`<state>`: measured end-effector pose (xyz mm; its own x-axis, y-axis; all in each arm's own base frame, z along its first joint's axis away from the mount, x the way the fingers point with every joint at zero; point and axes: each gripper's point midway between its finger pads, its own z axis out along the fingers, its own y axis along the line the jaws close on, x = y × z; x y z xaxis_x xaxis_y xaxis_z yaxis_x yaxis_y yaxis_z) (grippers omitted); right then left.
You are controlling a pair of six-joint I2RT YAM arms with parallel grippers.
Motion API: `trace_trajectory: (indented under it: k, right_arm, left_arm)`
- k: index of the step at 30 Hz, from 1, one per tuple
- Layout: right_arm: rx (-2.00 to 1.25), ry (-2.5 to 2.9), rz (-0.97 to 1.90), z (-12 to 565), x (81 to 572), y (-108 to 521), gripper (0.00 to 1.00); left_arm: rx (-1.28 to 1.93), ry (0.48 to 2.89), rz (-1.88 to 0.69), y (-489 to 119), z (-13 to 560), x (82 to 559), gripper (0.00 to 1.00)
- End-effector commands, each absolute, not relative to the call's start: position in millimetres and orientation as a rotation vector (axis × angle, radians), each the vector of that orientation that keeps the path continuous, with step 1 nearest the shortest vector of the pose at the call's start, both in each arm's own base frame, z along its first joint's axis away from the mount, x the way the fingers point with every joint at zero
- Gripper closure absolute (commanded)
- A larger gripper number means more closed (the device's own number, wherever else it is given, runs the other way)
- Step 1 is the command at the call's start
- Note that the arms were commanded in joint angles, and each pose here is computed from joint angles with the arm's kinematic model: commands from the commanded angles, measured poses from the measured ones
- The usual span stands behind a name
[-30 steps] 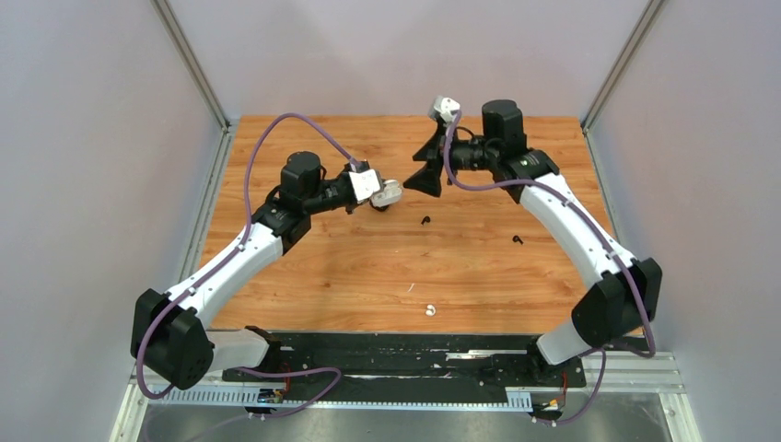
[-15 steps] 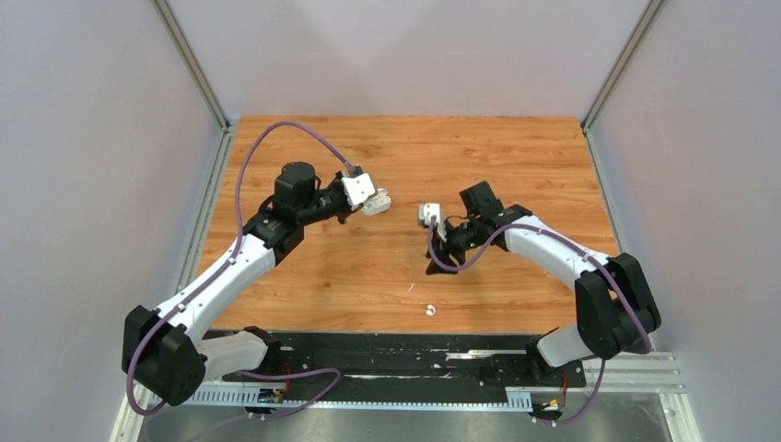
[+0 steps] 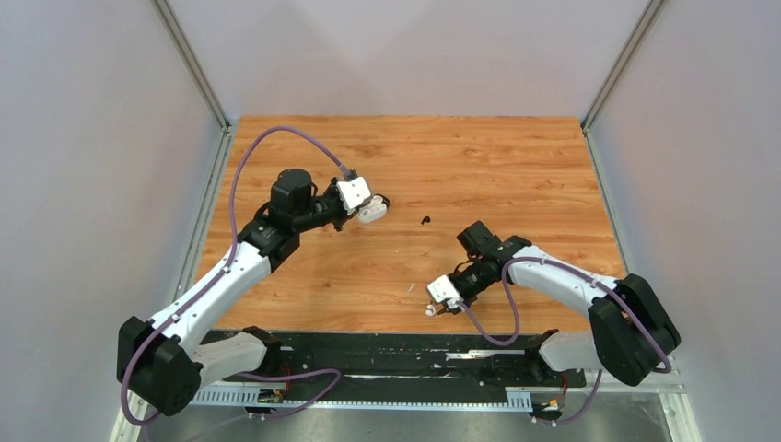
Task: Insert the wireless bluetooth earbuds into the charging case
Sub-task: Pick up the earbud from the center of the board.
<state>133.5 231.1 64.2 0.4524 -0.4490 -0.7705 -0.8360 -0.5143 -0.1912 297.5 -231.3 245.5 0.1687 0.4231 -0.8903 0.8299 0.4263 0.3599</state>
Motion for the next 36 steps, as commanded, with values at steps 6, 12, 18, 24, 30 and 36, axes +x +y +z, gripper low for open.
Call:
trace_trajectory:
  k: [6, 12, 18, 24, 30, 36]
  right_arm:
    - [-2.212, 0.770, 0.955, 66, 116, 243, 0.72]
    - [-2.253, 0.802, 0.964, 54, 121, 245, 0.74]
    - [-2.267, 0.864, 0.974, 47, 128, 247, 0.75]
    - [-2.287, 0.870, 0.965, 42, 130, 246, 0.74]
    - [-2.297, 0.862, 0.948, 43, 131, 245, 0.74]
    - [-2.305, 0.853, 0.952, 41, 132, 245, 0.74]
  left_arm:
    - [1.146, 1.427, -0.416, -231, 254, 297, 1.00]
    - [1.137, 1.426, -0.416, -231, 254, 297, 1.00]
    - [1.130, 1.429, -0.410, -229, 253, 296, 1.00]
    - [1.127, 1.436, -0.406, -228, 250, 296, 1.00]
    - [1.125, 1.436, -0.405, -228, 248, 297, 1.00]
    - [1.120, 1.432, -0.400, -228, 250, 299, 1.00]
